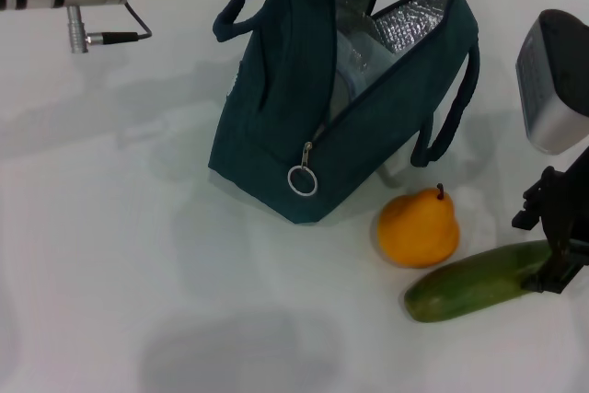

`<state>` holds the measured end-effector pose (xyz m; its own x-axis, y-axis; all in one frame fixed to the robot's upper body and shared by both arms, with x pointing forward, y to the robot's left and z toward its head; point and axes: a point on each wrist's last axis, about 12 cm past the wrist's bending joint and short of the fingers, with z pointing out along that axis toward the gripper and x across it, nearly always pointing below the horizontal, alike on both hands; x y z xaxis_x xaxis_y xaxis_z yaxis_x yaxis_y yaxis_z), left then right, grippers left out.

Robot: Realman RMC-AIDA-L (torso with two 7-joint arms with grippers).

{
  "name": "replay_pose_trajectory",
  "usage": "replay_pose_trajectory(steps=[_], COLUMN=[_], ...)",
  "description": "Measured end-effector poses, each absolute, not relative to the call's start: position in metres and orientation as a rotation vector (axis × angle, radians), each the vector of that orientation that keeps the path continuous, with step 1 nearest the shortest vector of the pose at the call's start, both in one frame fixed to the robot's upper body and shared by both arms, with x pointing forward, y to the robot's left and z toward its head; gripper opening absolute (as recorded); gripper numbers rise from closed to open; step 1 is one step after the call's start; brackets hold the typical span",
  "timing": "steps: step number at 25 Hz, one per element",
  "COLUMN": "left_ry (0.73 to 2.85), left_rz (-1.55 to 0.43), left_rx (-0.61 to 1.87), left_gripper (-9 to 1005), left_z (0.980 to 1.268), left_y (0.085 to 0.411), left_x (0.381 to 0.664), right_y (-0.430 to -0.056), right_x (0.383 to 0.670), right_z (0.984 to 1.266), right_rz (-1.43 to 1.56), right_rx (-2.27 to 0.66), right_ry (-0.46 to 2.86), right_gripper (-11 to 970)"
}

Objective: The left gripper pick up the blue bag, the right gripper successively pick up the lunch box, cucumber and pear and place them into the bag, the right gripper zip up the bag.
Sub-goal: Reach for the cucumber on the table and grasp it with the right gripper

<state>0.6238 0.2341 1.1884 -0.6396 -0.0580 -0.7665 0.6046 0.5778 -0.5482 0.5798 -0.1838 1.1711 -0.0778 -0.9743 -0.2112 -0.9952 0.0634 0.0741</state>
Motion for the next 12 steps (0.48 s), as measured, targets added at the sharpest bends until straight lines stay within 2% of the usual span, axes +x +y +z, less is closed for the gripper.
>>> replay_pose_trajectory(steps=[12], left_ry=[2.024], left_rz=[-1.075], left_rx=[0.453], left_gripper=[69], left_z=[1.188], left_y=[0.234], left_x=[0.624], right_y=[-0.168], right_x=[0.577], right_z=[1.156], right_rz=[0.269], right_rx=[-2.129], right_ry=[2.175], right_gripper=[814])
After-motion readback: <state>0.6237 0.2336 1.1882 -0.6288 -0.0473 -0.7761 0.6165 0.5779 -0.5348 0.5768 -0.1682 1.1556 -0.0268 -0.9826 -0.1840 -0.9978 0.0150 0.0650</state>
